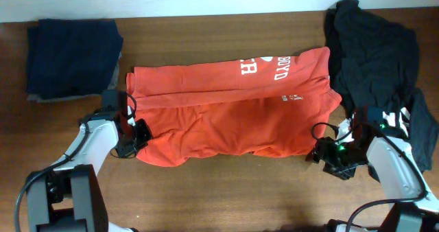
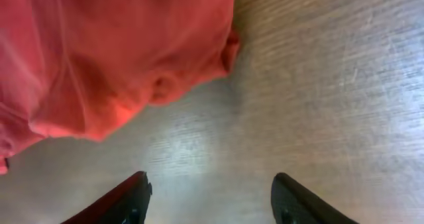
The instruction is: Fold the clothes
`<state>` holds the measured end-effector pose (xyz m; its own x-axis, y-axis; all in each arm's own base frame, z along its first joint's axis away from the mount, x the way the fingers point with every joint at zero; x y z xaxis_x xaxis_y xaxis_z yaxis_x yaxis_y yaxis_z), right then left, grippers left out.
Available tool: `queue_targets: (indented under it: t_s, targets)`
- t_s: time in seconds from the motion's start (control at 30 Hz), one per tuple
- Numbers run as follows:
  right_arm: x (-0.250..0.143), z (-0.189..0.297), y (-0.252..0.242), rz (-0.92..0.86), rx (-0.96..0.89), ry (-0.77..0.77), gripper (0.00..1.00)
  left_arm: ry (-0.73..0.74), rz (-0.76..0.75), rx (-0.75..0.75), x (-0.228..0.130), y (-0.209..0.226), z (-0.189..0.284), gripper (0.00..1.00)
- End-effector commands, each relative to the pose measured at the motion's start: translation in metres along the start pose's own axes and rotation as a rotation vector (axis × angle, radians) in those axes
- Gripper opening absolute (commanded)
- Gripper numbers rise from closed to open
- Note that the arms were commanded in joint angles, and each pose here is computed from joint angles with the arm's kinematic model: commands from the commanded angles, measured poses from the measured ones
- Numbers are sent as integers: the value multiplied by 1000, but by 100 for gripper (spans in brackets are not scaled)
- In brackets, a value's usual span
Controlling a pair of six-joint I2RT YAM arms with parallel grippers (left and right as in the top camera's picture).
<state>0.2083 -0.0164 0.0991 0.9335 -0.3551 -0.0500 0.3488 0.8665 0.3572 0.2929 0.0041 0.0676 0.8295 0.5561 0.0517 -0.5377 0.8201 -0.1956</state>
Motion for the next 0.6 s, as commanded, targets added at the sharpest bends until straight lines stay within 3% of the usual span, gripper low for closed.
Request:
queue_targets:
  t_s: [0.0,0.3,0.57]
  targets:
    - [3,-7,1,-4,26,-41,59,-21,-22,0,6,-3,1,1]
    - [22,-15,0,32,35,-122,47,-24,-23,-1,6,-3,1,1]
    - [20,-46,18,133,20,-32,45,-26,-22,1,6,-3,1,1]
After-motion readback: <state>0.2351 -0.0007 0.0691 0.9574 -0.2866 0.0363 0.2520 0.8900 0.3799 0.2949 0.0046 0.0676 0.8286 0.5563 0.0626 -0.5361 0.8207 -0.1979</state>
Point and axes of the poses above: each gripper's point midway between its finger pads, its own z axis back along the fingers, its own y axis along the line the jaws close on, x = y × z, the point moved 6 cm from there along z, back along the fingers, and after that the axes turned 7 degrees about z, right-handed, at the moved point
